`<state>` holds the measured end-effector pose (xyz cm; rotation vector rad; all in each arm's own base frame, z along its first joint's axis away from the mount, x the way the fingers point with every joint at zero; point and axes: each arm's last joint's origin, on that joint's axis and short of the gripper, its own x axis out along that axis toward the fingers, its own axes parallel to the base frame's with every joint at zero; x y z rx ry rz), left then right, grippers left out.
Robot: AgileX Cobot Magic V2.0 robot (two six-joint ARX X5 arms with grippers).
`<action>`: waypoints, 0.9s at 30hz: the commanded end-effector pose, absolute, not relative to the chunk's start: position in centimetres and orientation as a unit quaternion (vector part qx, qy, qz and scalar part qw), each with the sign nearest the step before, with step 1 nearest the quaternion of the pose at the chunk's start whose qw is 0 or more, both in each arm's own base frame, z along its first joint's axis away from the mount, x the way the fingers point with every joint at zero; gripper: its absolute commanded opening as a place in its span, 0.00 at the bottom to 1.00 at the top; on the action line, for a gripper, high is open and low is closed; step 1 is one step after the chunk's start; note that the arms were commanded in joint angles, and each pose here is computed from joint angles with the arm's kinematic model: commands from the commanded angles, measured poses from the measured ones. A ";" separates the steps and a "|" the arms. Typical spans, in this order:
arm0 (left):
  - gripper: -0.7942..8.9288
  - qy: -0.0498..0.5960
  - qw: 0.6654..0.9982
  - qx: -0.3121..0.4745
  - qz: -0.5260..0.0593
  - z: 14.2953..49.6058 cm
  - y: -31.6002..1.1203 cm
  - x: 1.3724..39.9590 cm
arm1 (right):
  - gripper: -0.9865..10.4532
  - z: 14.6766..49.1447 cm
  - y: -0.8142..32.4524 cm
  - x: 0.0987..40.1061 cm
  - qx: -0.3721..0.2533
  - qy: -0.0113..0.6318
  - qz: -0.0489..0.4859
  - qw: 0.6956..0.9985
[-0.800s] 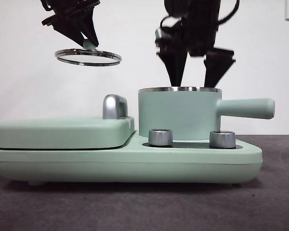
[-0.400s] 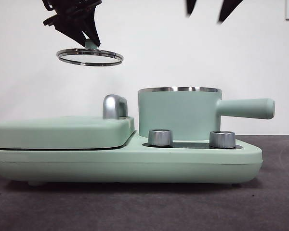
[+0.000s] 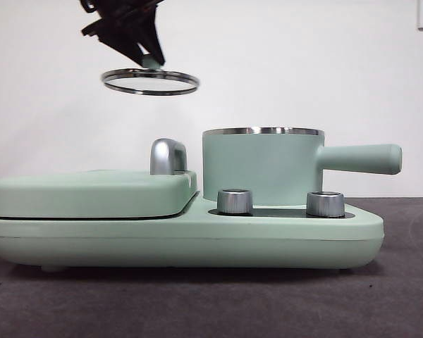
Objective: Put the buns in a small steamer
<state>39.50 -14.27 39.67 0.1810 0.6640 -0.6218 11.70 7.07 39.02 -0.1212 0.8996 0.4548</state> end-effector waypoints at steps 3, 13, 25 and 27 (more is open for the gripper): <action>0.11 0.293 0.893 0.093 -0.329 41.2 -16.5 38.2 | 0.44 36.6 4.3 6.6 -0.003 0.348 0.233 0.908; 0.11 0.307 0.863 0.114 -0.385 40.8 -21.2 35.5 | 0.44 32.3 -0.3 -0.5 0.042 0.195 0.261 0.944; 0.11 0.290 0.840 0.136 -0.437 40.9 -25.3 32.9 | 0.44 31.8 -0.9 -1.6 0.052 0.170 0.276 0.945; 0.11 0.291 0.837 0.139 -0.442 40.8 -25.7 32.7 | 0.44 31.8 -0.9 -1.6 0.052 0.170 0.276 0.945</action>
